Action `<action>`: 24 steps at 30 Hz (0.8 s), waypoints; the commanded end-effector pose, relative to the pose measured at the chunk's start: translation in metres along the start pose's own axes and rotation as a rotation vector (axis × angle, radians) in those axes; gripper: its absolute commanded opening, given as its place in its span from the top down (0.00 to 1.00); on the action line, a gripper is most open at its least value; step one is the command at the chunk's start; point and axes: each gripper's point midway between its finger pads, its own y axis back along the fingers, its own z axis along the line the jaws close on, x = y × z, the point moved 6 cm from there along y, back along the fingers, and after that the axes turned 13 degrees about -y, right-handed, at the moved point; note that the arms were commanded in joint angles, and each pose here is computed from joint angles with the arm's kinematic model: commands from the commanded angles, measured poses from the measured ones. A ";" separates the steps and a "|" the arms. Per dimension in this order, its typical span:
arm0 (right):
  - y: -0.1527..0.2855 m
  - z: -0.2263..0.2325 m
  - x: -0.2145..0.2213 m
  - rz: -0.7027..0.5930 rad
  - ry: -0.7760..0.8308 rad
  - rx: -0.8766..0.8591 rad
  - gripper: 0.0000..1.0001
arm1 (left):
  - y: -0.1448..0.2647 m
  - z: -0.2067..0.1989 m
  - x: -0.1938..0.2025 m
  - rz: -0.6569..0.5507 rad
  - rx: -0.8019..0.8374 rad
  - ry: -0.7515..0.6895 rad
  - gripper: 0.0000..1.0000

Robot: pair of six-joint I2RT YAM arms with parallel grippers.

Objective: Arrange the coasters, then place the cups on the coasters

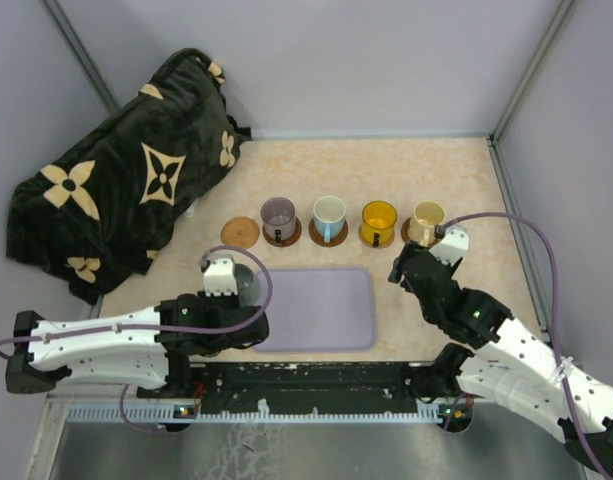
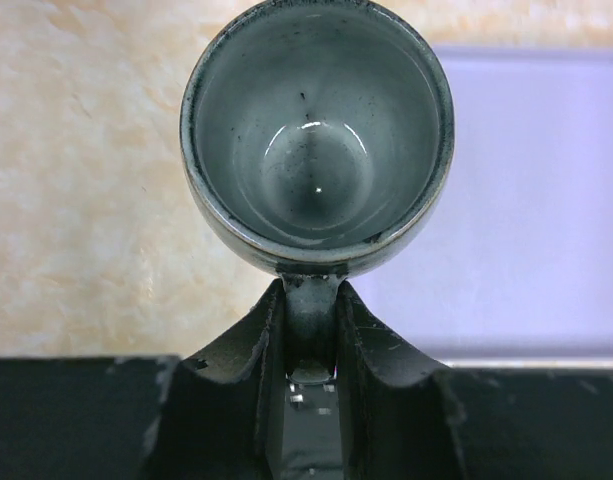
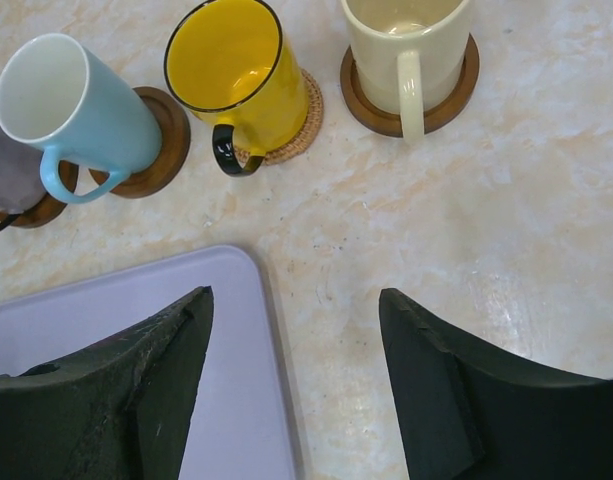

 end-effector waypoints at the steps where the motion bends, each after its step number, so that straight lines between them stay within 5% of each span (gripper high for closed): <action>1: -0.002 0.008 -0.004 -0.023 -0.022 -0.033 0.32 | -0.011 0.020 -0.039 -0.196 -0.127 0.040 1.00; 10: -0.007 0.009 0.002 -0.012 -0.013 -0.044 0.33 | -0.063 0.046 -0.099 -0.404 -0.151 0.055 1.00; 24: -0.011 0.007 0.008 -0.008 0.000 -0.045 0.34 | -0.141 0.072 -0.129 -0.358 -0.137 0.023 1.00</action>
